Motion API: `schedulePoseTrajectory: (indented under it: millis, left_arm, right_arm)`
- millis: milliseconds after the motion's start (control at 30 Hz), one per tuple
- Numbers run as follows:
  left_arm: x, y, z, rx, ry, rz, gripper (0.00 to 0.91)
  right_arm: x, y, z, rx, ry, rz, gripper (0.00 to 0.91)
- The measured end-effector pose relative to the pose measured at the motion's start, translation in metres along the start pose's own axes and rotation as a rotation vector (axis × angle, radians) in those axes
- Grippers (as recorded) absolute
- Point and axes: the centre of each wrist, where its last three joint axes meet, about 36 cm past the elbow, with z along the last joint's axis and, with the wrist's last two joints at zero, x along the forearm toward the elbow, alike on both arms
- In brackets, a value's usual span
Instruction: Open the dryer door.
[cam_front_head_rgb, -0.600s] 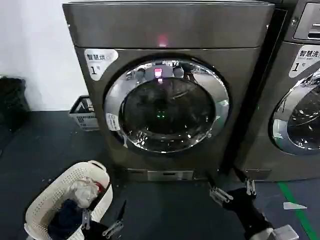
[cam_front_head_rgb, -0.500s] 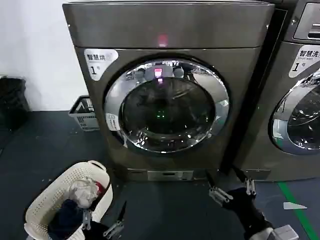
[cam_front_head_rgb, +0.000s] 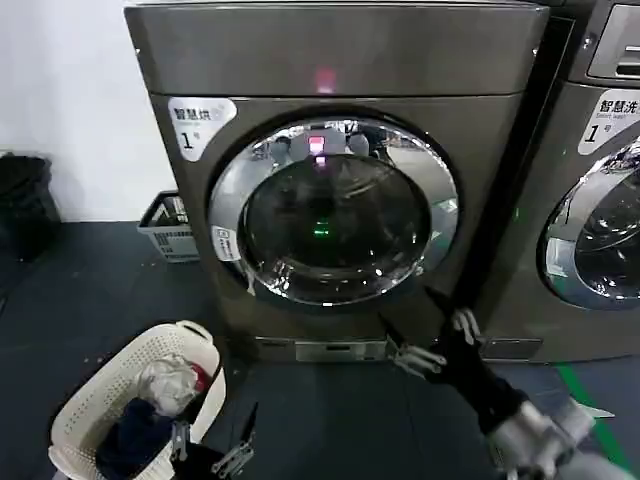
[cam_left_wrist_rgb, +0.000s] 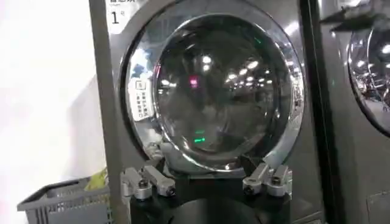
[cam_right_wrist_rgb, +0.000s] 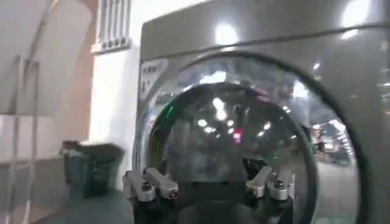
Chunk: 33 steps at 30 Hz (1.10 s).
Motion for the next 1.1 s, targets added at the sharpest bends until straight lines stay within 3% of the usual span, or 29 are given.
schedulePoseTrajectory:
  millis: [200,1100]
  left_arm:
    - [0.0,0.005,0.0,0.0,-0.006,-0.012,0.907]
    - [0.0,0.008,0.008,0.009,0.0,-0.016,0.907]
  right_arm:
    - [-0.051,-0.015,0.0,0.001,-0.023,-0.089,0.907]
    - [-0.22,0.025,0.022,-0.023,-0.051,-0.339,0.907]
